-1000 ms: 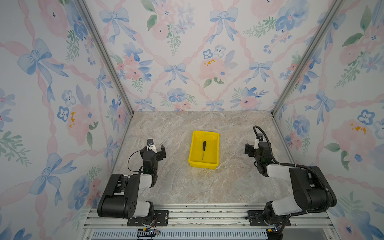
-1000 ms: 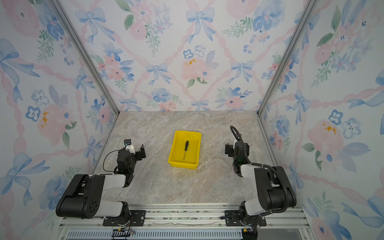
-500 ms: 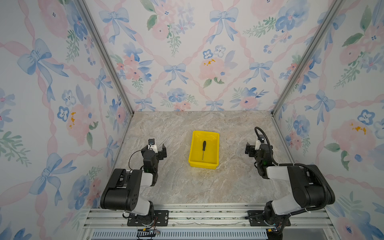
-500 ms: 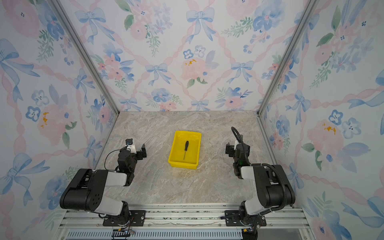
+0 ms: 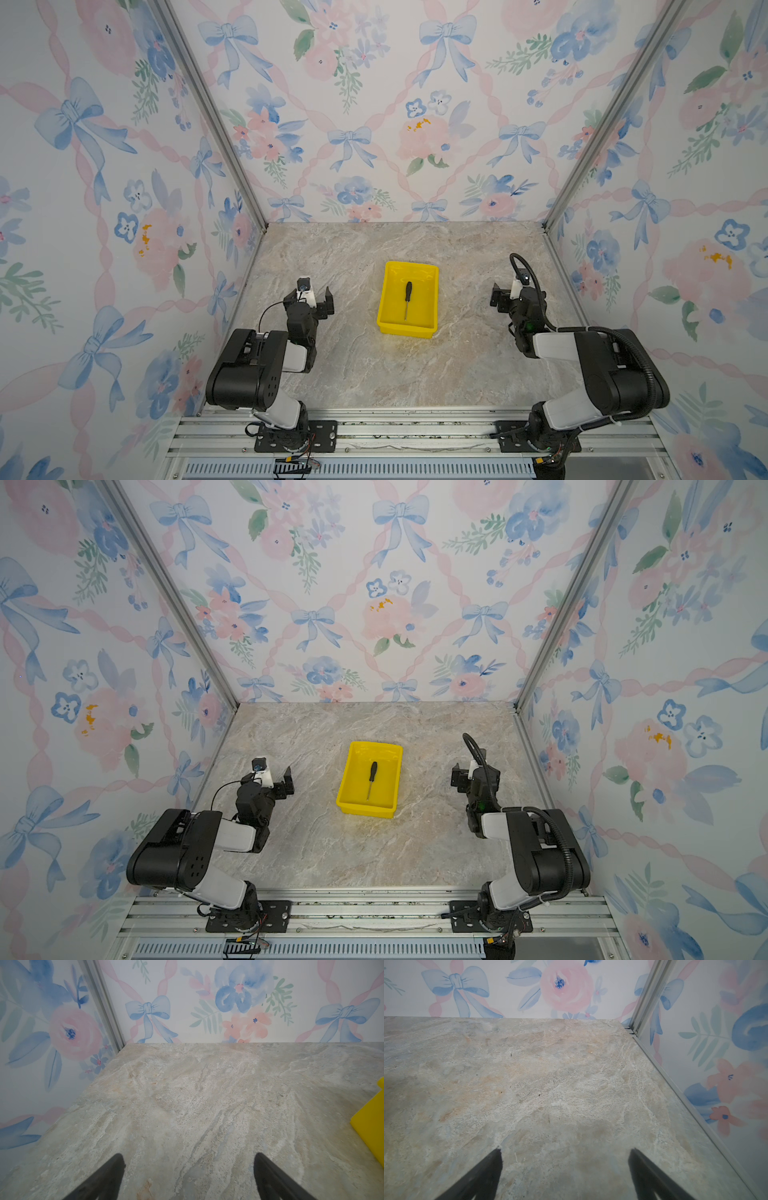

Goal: Put the screwdriver in the bin

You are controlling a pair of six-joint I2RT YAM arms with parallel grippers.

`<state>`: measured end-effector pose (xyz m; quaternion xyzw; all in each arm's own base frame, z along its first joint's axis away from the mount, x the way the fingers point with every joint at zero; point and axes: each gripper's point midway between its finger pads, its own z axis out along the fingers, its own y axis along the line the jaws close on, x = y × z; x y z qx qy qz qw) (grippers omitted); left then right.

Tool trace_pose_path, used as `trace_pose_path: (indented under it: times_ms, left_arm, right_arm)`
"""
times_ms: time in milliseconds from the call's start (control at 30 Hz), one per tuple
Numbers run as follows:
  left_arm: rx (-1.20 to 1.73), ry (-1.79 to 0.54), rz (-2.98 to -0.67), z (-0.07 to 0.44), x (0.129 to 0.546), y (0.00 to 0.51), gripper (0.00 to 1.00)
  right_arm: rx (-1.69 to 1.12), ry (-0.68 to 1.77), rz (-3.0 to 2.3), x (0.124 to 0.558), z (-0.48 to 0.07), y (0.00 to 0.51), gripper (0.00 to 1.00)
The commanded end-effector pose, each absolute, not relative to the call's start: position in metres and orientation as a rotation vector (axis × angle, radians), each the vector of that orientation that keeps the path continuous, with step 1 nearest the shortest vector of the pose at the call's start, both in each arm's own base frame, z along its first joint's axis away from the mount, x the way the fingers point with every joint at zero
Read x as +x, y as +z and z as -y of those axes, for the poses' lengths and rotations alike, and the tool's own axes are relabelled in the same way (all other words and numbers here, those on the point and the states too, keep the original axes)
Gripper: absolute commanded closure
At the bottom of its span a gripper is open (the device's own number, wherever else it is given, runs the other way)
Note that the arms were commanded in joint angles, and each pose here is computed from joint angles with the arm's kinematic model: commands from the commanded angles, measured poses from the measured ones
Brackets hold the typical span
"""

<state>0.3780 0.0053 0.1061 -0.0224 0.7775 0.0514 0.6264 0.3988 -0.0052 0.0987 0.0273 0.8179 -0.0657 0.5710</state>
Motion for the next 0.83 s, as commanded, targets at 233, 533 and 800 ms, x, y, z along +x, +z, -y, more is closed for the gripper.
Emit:
trace_pose_path:
  times_ms: [233, 533, 800]
  left_arm:
    - [-0.028, 0.128, -1.772, -0.0054, 0.3768, 0.1065, 0.02]
    - [-0.026, 0.135, -1.772, -0.0045, 0.3765, 0.1066, 0.03]
    - [-0.025, 0.134, -1.773, -0.0053, 0.3762, 0.1064, 0.03]
  right_arm:
    - [0.077, -0.142, -1.912, 0.3997, 0.0069, 0.0973, 0.03]
    - [0.076, -0.141, -1.913, 0.3997, 0.0067, 0.0971, 0.03]
    - [0.077, -0.136, -1.908, 0.3994, 0.0068, 0.0978, 0.03]
